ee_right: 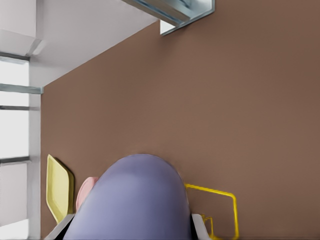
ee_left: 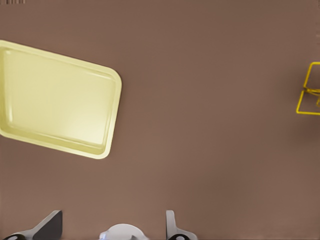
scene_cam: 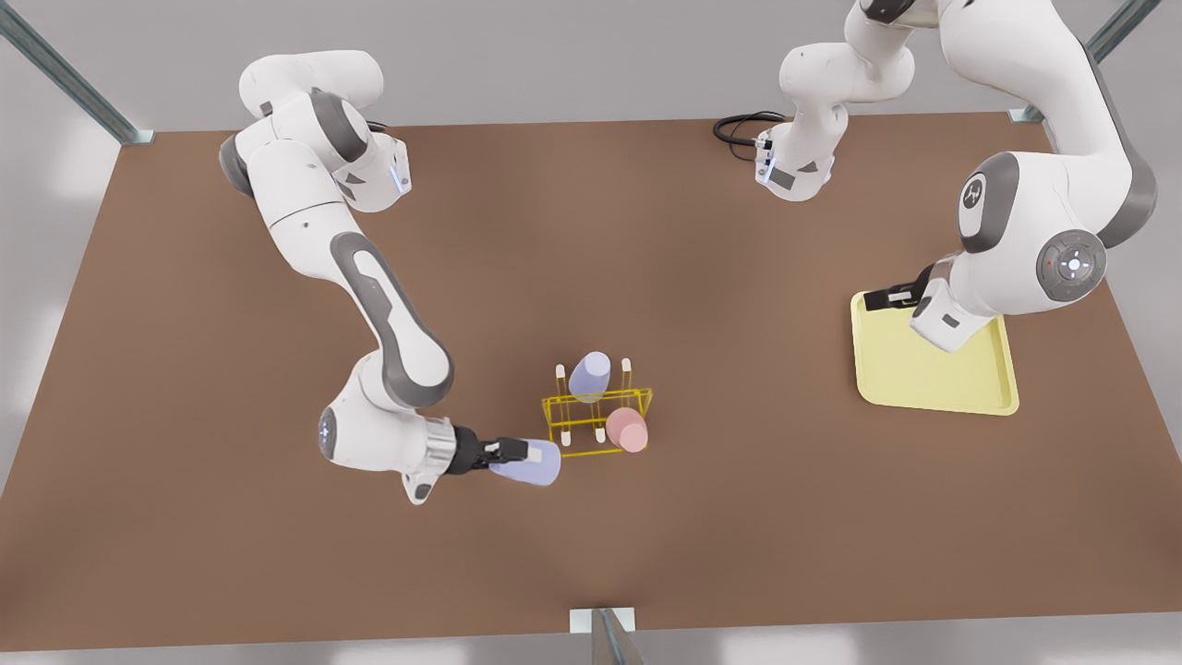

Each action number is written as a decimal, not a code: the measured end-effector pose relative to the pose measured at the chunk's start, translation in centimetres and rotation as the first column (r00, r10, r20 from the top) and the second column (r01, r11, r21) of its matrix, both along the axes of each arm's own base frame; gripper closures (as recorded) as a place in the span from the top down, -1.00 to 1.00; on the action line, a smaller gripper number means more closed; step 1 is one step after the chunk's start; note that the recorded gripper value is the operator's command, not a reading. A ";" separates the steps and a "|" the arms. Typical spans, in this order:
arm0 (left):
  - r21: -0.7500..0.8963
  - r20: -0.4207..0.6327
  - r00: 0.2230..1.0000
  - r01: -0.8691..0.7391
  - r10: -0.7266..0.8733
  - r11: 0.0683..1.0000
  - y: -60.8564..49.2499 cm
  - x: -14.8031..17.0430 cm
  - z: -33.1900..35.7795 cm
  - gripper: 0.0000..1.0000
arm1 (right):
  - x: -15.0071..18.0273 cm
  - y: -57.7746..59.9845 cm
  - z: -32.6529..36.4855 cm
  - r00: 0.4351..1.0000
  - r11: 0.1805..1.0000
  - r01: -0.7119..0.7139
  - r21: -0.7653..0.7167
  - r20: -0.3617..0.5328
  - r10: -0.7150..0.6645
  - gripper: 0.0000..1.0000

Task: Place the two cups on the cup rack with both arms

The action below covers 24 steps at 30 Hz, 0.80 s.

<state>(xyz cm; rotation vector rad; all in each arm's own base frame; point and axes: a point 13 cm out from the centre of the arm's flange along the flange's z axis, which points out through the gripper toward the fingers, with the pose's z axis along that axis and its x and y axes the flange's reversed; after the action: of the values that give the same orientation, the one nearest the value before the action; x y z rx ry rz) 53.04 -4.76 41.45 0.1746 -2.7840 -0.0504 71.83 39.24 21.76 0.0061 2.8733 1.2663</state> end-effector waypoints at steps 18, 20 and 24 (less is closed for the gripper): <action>-0.030 -0.016 0.997 0.072 -0.073 0.997 0.0 -0.2 -0.3 1.00 | -3.7 3.8 -1.5 0.993 0.995 -0.094 0.043 -0.061 0.097 0.51; -0.032 -0.015 0.997 0.077 -0.077 0.997 0.0 -0.2 -0.3 1.00 | -3.9 3.7 -1.8 0.992 0.994 -0.100 0.042 -0.067 0.103 1.00; -0.035 -0.013 0.996 0.085 -0.086 0.996 -0.1 -0.2 -0.2 1.00 | -4.1 4.1 -2.5 0.991 0.993 -0.111 0.040 -0.076 0.114 1.00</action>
<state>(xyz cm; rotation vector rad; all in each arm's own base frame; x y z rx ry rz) 52.87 -4.90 41.20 0.0460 -2.7745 -0.0254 67.70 43.35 19.30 -0.1101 2.9544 1.3663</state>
